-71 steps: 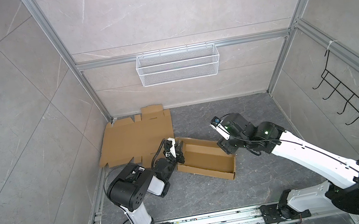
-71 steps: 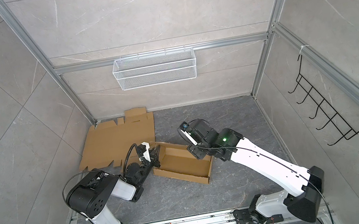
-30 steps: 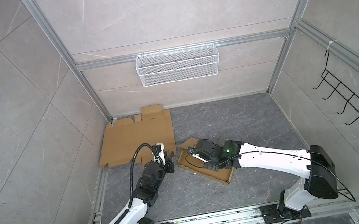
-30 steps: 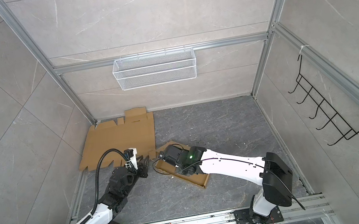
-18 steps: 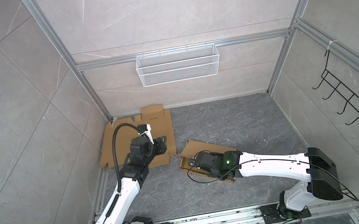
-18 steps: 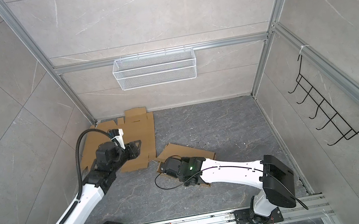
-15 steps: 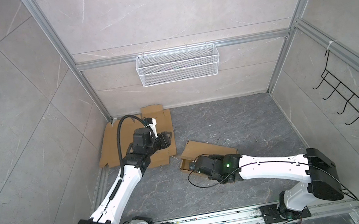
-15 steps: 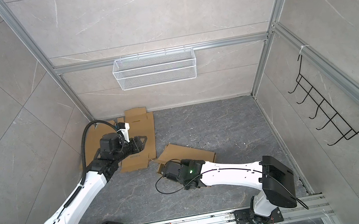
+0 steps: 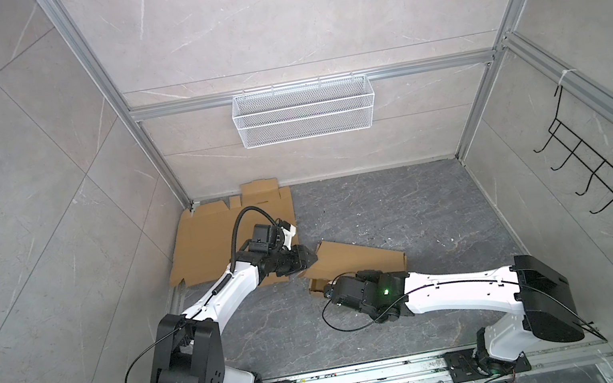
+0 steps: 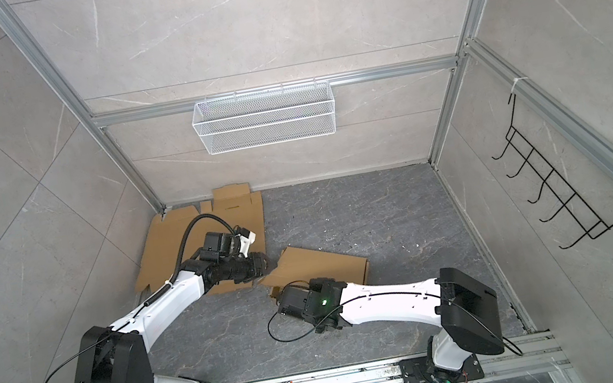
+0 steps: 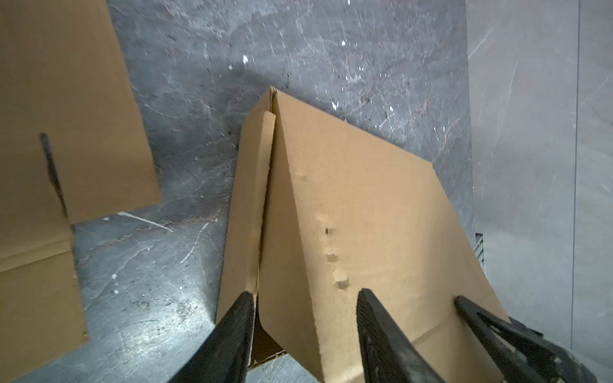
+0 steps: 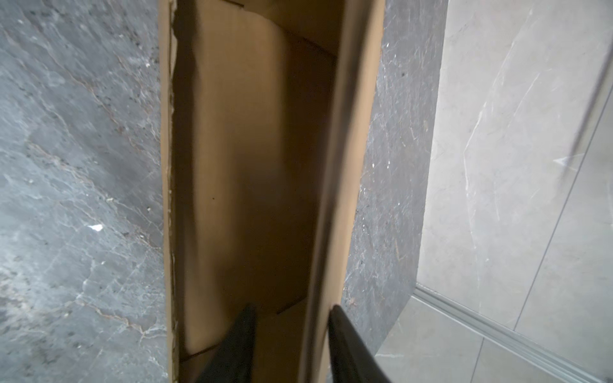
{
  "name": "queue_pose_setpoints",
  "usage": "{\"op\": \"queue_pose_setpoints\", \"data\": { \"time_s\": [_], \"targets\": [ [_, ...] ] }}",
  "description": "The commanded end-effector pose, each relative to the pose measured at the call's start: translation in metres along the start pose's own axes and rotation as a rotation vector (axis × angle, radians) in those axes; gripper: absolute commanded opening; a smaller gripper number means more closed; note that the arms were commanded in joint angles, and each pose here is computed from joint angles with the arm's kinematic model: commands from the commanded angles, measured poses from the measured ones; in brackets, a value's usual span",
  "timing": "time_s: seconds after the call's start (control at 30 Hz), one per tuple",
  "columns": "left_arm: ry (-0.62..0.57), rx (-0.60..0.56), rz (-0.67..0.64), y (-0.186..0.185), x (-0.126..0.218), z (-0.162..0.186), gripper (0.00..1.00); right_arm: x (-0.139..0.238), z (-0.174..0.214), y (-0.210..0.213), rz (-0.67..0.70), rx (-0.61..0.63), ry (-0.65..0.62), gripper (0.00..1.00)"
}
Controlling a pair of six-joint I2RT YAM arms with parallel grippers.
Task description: Fold the paper box
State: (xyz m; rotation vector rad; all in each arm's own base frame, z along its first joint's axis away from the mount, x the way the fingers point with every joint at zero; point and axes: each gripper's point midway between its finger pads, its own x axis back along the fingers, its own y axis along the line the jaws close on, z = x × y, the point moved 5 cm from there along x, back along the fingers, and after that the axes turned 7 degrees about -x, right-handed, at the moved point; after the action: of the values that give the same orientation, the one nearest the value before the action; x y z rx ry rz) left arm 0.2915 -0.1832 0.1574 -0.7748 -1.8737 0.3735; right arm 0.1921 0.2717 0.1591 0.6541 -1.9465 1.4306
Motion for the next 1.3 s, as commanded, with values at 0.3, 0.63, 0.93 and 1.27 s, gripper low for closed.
{"op": "queue_pose_setpoints", "data": {
  "time_s": [0.3, 0.63, 0.93, 1.27],
  "targets": [
    [0.063, -0.001, 0.017, 0.002, -0.013, 0.010, 0.30, 0.061, 0.000, -0.028, -0.373, -0.420, -0.183, 0.64],
    [0.066, -0.033, -0.038, 0.004, -0.012, 0.014, 0.31, 0.028, 0.089, -0.074, -0.343, -1.436, 0.086, 0.77],
    [0.062, -0.049, -0.082, 0.008, -0.010, 0.017, 0.32, -0.005, 0.121, -0.043, -0.476, -1.777, 0.346, 0.69],
    [0.058, -0.048, -0.094, 0.008, -0.009, 0.021, 0.31, -0.024, 0.112, -0.030, -0.559, -1.778, 0.378, 0.61]
  ]
}}
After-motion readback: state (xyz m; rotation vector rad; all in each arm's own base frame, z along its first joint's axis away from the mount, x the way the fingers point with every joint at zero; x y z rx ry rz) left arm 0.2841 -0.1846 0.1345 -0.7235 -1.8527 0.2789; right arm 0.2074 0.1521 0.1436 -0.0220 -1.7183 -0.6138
